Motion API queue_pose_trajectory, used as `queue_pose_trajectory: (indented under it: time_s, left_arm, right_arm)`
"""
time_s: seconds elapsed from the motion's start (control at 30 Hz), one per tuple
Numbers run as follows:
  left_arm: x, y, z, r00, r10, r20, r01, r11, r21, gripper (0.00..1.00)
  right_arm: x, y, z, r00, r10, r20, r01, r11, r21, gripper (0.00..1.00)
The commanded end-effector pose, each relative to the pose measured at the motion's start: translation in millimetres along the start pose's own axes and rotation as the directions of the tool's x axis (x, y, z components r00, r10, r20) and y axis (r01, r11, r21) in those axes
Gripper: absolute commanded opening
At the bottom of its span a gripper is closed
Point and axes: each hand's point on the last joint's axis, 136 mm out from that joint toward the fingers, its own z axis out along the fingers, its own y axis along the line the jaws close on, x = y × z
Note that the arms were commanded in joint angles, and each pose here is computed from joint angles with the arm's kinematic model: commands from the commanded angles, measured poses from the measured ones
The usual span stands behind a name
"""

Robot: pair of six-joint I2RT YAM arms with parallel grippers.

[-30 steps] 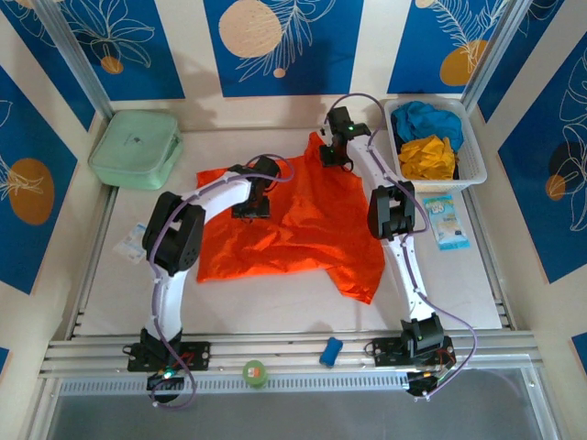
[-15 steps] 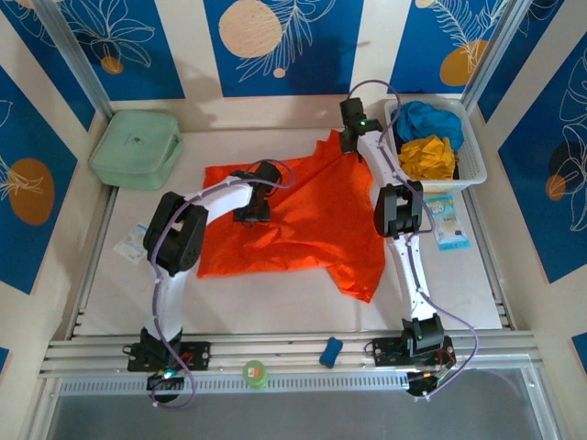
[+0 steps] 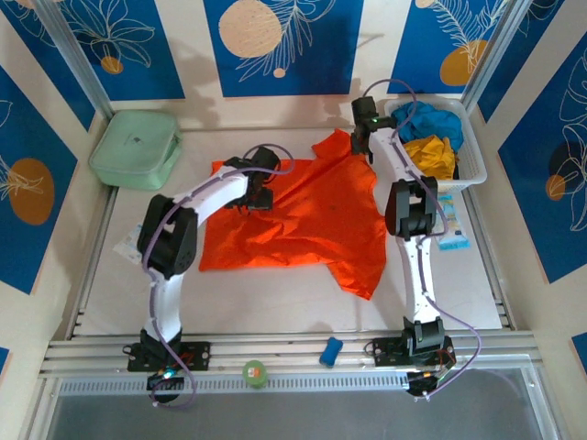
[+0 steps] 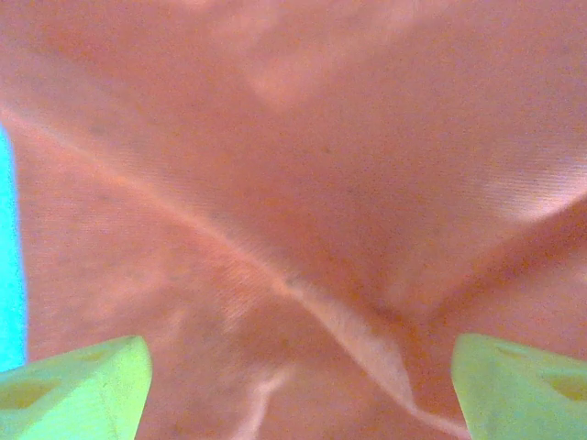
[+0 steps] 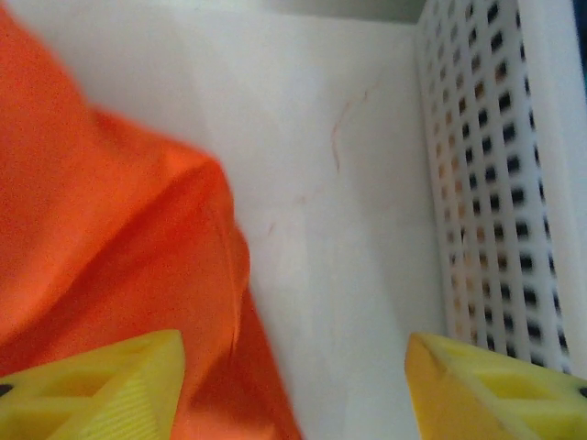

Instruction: Fold and stack the t-shirts

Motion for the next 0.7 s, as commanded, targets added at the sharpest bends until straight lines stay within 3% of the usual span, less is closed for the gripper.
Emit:
queue_pose_trajectory:
  time_s: [0.0, 0.1, 0.23, 0.43, 0.53, 0.67]
  left_arm:
    - [-13.5, 33.3, -71.4, 0.996, -0.016, 0.092, 0.018, 1.0, -0.023, 0.86]
    - [14.0, 55.3, -83.0, 0.998, -0.036, 0.058, 0.039, 0.998, -0.056, 0.86]
    - [79.1, 85.5, -74.1, 0.991, -0.118, -0.057, 0.112, 0.989, -0.092, 0.83]
    - [165.5, 107.3, -47.7, 0.93, -0.302, -0.207, 0.305, 0.952, -0.02, 0.76]
    - [185.8, 111.6, -33.5, 0.901, -0.361, -0.242, 0.372, 0.928, 0.0, 0.72]
    - [182.0, 108.5, -16.9, 0.899, -0.387, -0.205, 0.402, 0.915, 0.035, 0.69]
  right_arm:
    - [-13.5, 8.7, -87.1, 0.99, 0.081, 0.114, -0.065, 0.989, -0.132, 0.65]
    - [28.8, 5.3, -119.6, 0.99, 0.125, 0.071, -0.111, 0.977, -0.18, 0.66]
    - [116.2, 1.4, -150.1, 0.974, 0.205, -0.099, -0.223, 0.947, -0.231, 0.66]
    - [261.8, 7.9, -178.4, 0.907, 0.233, -0.351, -0.325, 0.917, -0.23, 0.59]
    - [309.0, 29.5, -191.7, 0.885, 0.187, -0.426, -0.324, 0.905, -0.277, 0.58]
    - [340.5, 57.9, -196.3, 0.875, 0.112, -0.471, -0.283, 0.908, -0.308, 0.58]
